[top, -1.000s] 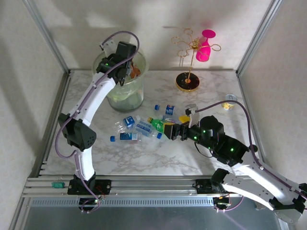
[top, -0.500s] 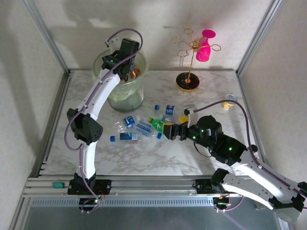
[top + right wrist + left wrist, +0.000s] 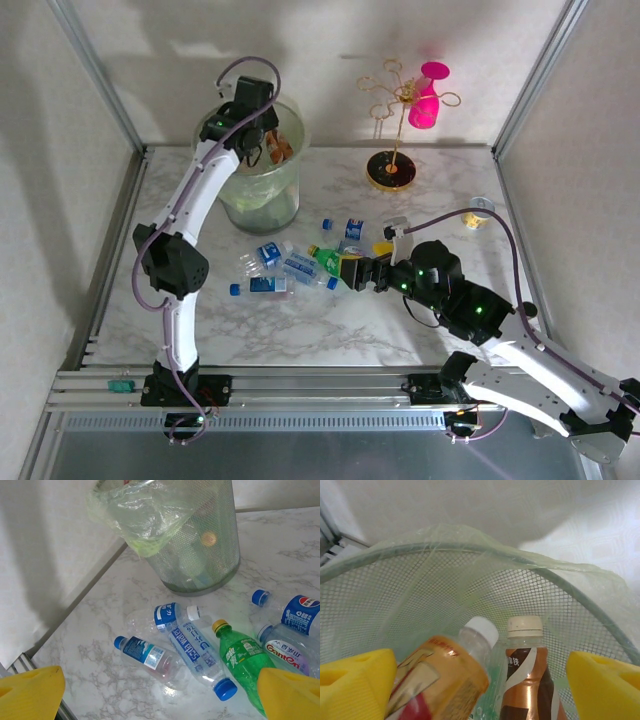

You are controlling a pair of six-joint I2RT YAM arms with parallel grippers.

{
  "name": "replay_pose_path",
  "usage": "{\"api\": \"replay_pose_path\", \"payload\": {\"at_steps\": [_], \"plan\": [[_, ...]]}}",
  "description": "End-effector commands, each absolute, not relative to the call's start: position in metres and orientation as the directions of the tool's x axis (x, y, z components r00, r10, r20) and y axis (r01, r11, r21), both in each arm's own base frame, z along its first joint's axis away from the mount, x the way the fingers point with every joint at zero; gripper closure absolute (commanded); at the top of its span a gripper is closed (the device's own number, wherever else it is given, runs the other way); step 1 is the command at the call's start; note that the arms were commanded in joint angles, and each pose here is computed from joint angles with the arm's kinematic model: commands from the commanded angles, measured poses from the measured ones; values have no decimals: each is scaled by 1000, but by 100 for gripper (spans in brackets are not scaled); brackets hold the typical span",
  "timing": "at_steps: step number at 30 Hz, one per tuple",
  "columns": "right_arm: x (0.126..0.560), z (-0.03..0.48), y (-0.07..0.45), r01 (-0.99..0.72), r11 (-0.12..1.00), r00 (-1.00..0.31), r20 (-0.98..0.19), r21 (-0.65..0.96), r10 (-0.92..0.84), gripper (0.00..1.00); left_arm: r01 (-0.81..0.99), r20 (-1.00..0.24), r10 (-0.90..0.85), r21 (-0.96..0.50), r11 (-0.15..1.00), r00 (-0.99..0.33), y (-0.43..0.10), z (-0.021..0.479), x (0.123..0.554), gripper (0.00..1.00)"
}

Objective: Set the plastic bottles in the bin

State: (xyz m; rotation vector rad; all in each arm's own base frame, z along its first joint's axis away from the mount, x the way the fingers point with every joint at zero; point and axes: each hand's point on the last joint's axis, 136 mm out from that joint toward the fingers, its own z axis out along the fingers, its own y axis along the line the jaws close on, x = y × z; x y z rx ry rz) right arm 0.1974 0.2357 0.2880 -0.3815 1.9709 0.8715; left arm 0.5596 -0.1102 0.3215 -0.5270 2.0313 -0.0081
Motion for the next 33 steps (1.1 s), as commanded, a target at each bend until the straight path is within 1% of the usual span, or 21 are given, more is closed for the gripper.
{"api": "replay_pose_path", "payload": {"at_steps": [1, 5, 8, 13, 17, 21, 26, 28, 31, 33], "plan": [[195, 294, 236, -572, 689, -529, -842, 445, 104, 2, -288, -830, -374, -270, 919, -415, -122, 338, 558, 13], [195, 298, 231, -565, 695, -521, -845, 445, 118, 1, -285, -838, -376, -277, 918, -395, -117, 353, 547, 16], [198, 299, 228, -554, 712, -514, -850, 431, 115, 1, -258, -851, -379, -298, 919, -365, -117, 369, 531, 20], [212, 294, 221, -479, 781, -518, -847, 400, 116, 1, -127, -882, -406, -386, 914, -237, -122, 411, 478, 21], [216, 287, 225, -478, 797, -526, -847, 370, 78, 2, -4, -869, -438, -449, 893, -232, -127, 430, 439, 22], [223, 266, 234, -466, 826, -570, -821, 317, -7, 4, 123, -862, -439, -479, 869, -255, -137, 436, 396, 23], [222, 243, 264, -533, 786, -626, -771, 314, -117, 9, 219, -843, -459, -521, 825, -279, -137, 436, 348, 25], [221, 235, 275, -562, 765, -638, -753, 315, -159, 11, 221, -827, -471, -543, 810, -306, -135, 427, 333, 25], [219, 223, 291, -601, 740, -647, -728, 303, -227, 13, 179, -794, -503, -580, 795, -341, -126, 407, 316, 25], [218, 213, 302, -624, 729, -647, -709, 282, -280, 14, 44, -735, -590, -638, 769, -335, -105, 381, 309, 24]]}}
